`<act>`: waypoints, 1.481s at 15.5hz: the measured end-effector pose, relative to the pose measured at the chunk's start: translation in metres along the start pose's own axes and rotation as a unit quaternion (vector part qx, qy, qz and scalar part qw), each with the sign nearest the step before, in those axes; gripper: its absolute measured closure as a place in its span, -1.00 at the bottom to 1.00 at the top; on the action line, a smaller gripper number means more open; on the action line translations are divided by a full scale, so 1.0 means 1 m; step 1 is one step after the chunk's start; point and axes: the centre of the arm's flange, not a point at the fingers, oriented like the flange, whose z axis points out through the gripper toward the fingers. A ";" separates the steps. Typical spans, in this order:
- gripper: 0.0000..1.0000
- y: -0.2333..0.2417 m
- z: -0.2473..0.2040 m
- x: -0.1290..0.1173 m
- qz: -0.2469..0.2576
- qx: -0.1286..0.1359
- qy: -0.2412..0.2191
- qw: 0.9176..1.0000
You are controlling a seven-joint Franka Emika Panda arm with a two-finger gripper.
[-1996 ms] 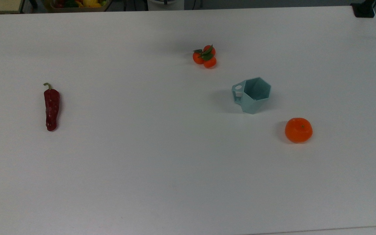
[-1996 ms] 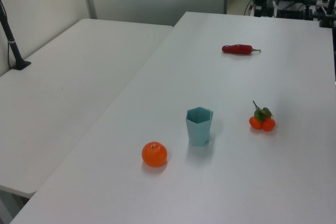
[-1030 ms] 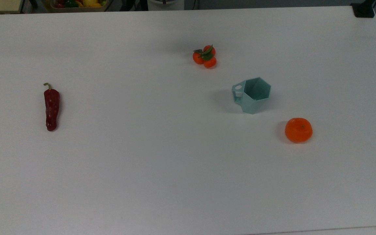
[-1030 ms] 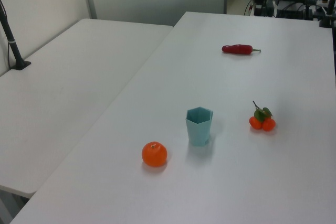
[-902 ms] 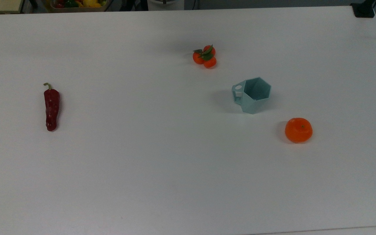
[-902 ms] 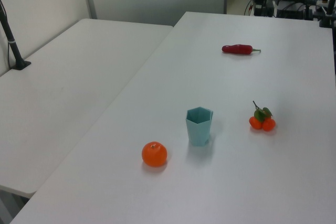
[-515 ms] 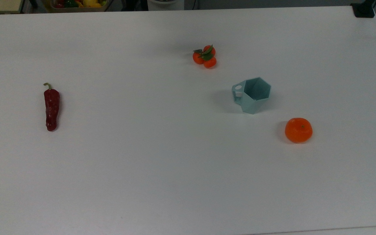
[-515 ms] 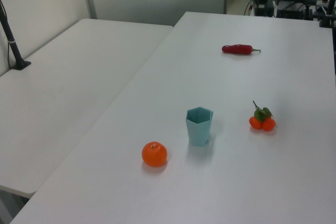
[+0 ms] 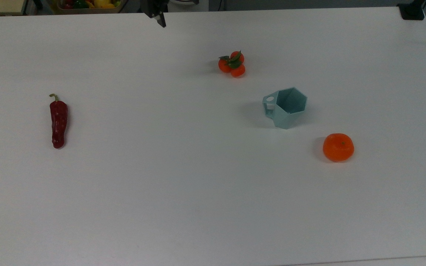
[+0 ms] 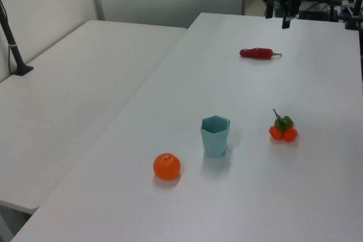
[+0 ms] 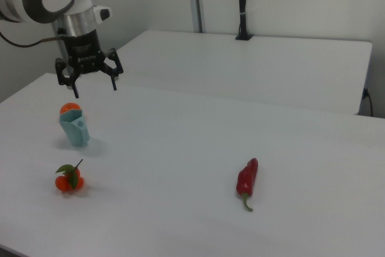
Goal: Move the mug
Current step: 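Lower the gripper onto the rim of the teal hexagonal mug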
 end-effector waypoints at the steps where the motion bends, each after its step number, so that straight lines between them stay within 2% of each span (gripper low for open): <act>1: -1.00 -0.007 0.006 0.010 -0.014 0.004 -0.004 1.000; 5: -1.00 -0.031 0.028 0.039 -0.051 0.018 -0.016 0.998; 8: -0.89 -0.036 0.045 0.058 -0.070 0.015 -0.006 0.997; 12: -0.87 -0.036 0.075 0.083 -0.083 0.013 0.008 0.996; 17: -0.72 -0.042 0.115 0.113 -0.099 0.015 0.027 0.995; 19: -0.44 -0.048 0.126 0.121 -0.106 0.019 0.028 0.994; 20: -0.44 -0.053 0.131 0.124 -0.111 0.022 0.028 0.993; 21: -0.30 -0.057 0.134 0.128 -0.115 0.024 0.028 0.993; 23: -0.20 -0.066 0.142 0.136 -0.124 0.027 0.030 0.991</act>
